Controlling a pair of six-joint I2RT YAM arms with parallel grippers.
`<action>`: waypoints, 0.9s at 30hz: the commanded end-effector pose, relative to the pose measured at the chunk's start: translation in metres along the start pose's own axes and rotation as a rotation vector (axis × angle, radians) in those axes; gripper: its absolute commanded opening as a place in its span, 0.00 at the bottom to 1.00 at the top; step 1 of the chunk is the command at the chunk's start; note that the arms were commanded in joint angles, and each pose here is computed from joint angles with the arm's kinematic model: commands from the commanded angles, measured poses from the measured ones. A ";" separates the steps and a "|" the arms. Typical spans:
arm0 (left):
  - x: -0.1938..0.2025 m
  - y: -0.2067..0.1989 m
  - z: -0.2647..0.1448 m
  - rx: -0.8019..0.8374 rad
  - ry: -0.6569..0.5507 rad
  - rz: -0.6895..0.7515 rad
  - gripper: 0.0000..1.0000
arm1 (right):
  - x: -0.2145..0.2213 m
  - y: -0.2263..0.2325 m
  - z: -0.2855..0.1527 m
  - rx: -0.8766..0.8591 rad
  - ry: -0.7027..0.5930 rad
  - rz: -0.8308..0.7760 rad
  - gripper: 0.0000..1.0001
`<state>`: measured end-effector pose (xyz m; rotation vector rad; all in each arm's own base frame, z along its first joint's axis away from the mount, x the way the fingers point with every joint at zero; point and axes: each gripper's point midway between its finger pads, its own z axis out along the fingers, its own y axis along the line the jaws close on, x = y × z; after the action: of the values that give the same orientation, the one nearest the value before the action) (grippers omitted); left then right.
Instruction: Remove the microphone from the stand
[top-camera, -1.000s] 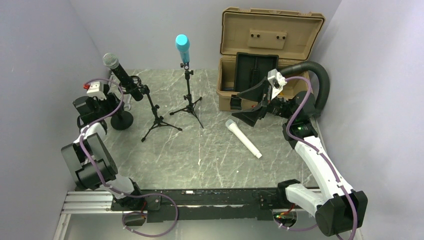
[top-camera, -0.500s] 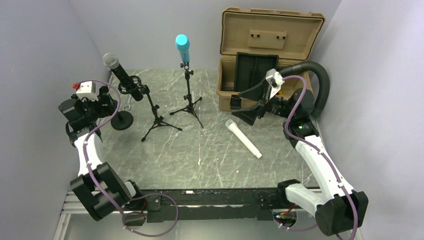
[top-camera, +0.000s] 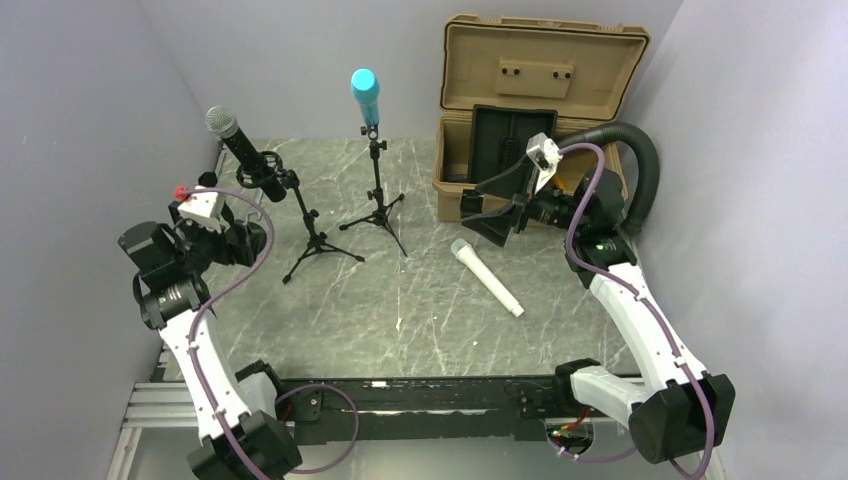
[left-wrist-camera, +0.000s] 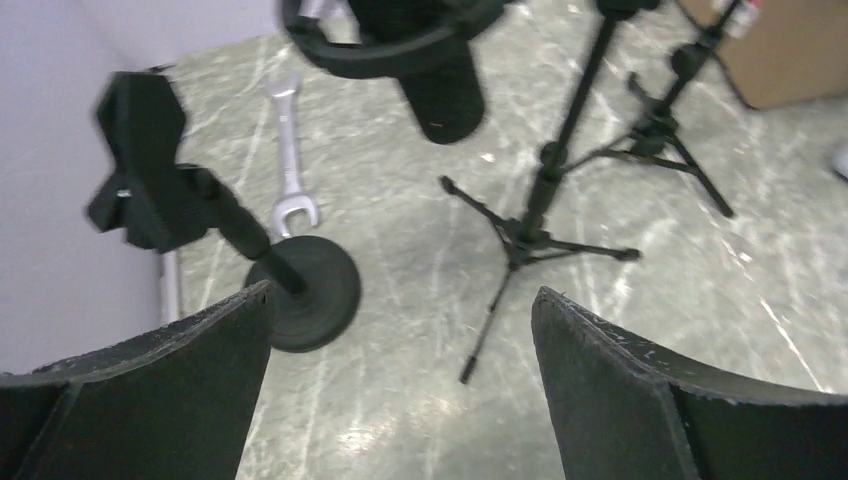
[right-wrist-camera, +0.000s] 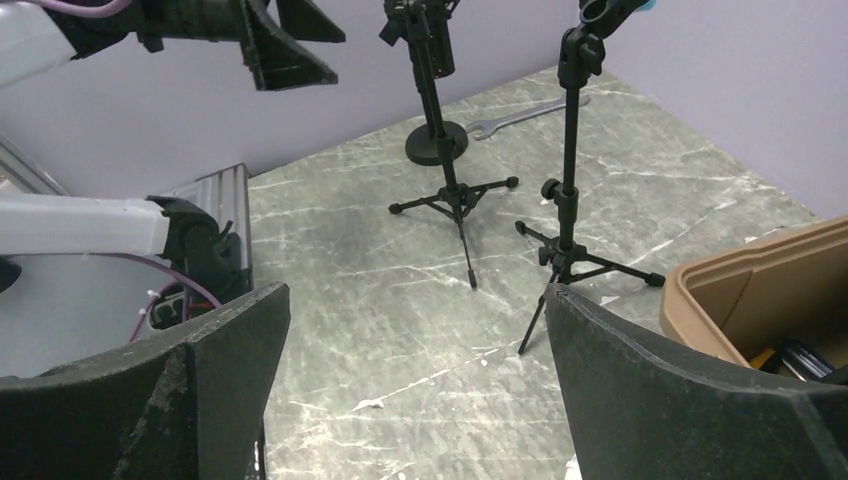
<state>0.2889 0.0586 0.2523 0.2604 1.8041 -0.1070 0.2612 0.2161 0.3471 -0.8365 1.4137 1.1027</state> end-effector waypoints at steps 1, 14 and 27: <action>0.006 -0.057 -0.016 0.219 -0.001 0.051 0.99 | -0.012 0.002 0.001 -0.023 -0.037 -0.056 1.00; 0.001 -0.113 0.019 0.322 -0.103 0.162 0.93 | -0.008 0.012 -0.001 -0.069 -0.050 -0.065 1.00; -0.008 -0.096 0.066 0.201 -0.149 0.090 0.82 | -0.003 0.015 -0.003 -0.076 -0.052 -0.066 1.00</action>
<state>0.3144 -0.0544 0.2141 0.5252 1.7274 -0.2932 0.2549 0.2191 0.3382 -0.8546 1.3834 1.1481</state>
